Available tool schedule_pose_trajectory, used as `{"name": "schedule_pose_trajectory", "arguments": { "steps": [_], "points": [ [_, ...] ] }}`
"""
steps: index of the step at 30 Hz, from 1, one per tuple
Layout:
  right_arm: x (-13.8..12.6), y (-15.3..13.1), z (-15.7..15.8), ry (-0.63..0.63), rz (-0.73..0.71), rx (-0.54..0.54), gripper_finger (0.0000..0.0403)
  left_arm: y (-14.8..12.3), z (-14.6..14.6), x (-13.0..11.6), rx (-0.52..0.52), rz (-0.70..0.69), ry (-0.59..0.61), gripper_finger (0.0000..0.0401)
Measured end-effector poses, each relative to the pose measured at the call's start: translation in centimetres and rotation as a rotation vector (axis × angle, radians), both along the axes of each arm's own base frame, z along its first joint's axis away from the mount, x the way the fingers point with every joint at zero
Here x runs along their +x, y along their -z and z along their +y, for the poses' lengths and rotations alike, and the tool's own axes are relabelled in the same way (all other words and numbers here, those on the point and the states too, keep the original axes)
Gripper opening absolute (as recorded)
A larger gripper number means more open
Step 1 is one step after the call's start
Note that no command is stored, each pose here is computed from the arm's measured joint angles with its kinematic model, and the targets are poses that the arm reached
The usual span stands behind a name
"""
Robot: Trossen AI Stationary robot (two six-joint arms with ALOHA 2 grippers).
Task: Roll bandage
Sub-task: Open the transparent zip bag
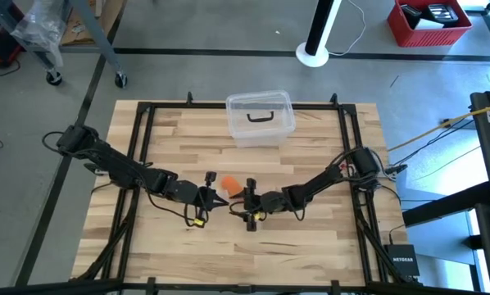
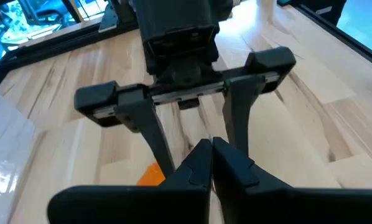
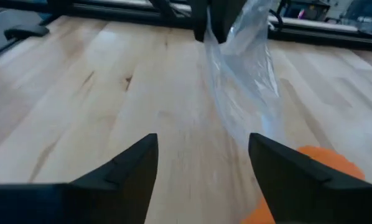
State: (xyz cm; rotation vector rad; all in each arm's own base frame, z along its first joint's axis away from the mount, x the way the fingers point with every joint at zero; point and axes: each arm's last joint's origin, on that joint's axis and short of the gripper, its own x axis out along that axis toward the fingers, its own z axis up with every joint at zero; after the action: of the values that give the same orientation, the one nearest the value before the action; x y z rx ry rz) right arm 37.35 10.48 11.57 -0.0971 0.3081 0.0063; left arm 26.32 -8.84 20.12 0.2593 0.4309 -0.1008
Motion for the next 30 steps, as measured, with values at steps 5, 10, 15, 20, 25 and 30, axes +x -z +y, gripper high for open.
{"name": "schedule_pose_trajectory", "arguments": {
  "steps": [5,10,15,20,25,30],
  "points": [
    [1.1,0.6,-0.2,-0.015,-0.032,0.011,0.0239,0.0,0.0,0.0,-0.005,0.000,-0.002,0.0000],
    [2.3,0.7,0.2,-0.059,-0.052,-0.037,0.0193,0.0,0.0,0.0,-0.008,-0.003,-0.003,0.0000],
    [2.4,1.0,0.3,-0.063,-0.021,-0.056,0.0091,0.0,0.0,0.0,-0.063,0.000,-0.029,0.0000],
    [2.2,0.6,0.6,-0.051,0.001,-0.103,0.0013,-0.2,-0.2,0.0,-0.173,0.013,-0.075,0.0000],
    [2.9,-2.2,1.2,-0.074,0.057,-0.261,0.0005,-2.4,-1.2,-0.9,-0.233,0.063,-0.070,0.0000],
    [4.3,-4.7,1.6,-0.122,0.136,-0.402,0.0004,-4.0,-1.4,-2.0,-0.374,0.070,-0.114,0.0002]
  ]
}}
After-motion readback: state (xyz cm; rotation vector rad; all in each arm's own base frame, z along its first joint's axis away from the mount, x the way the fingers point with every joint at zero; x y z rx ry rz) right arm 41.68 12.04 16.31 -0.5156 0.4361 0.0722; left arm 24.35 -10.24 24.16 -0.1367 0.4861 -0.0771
